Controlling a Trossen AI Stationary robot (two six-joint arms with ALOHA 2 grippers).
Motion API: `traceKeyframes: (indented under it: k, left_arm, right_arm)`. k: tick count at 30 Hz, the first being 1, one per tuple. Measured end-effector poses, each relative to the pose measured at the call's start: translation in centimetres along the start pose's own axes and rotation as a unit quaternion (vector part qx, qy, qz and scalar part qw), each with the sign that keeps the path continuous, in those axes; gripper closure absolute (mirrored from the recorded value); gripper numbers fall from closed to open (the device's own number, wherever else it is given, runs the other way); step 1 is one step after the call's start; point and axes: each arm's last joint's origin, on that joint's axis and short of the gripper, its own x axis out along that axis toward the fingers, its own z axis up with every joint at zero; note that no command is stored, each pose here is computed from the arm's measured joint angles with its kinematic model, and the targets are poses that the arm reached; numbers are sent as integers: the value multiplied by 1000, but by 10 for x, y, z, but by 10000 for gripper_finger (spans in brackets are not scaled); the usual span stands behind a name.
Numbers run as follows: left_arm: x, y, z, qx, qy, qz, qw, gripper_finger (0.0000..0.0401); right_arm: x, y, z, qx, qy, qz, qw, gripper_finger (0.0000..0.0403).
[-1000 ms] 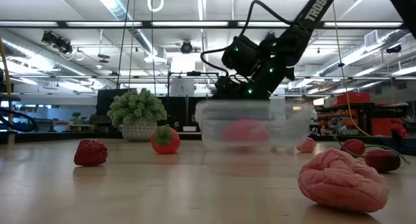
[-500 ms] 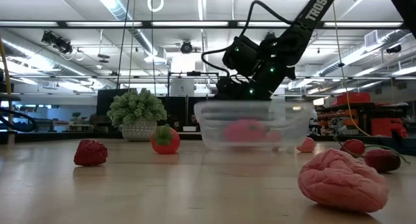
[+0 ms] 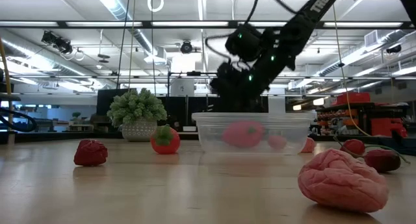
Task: Pick and placing Produce into tupperware
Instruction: Put the red raspberry into the transparent bin
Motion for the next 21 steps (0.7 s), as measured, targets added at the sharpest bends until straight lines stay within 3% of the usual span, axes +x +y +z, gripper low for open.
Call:
traceKeyframes:
  k: [4,7,10,13,17,21]
  left_arm:
    - [0,0,0,0,0,0,1000,290]
    - [0,0,0,-2,0,0,1000,288]
    - [0,0,0,-15,2,0,1000,287]
    - [0,0,-3,-25,15,1,1000,291]
    - [0,1,-9,-27,45,5,999,293]
    - [-1,1,-14,-35,72,9,997,294]
  right_arm:
    - [-35,17,20,-4,-50,38,998,300]
    - [-61,36,24,-7,-53,102,993,301]
    - [-78,61,13,-26,-18,166,986,293]
    - [-88,90,-8,-65,16,195,979,287]
    - [-91,120,-39,-108,34,179,977,288]
    - [-95,131,-56,-132,40,139,981,288]
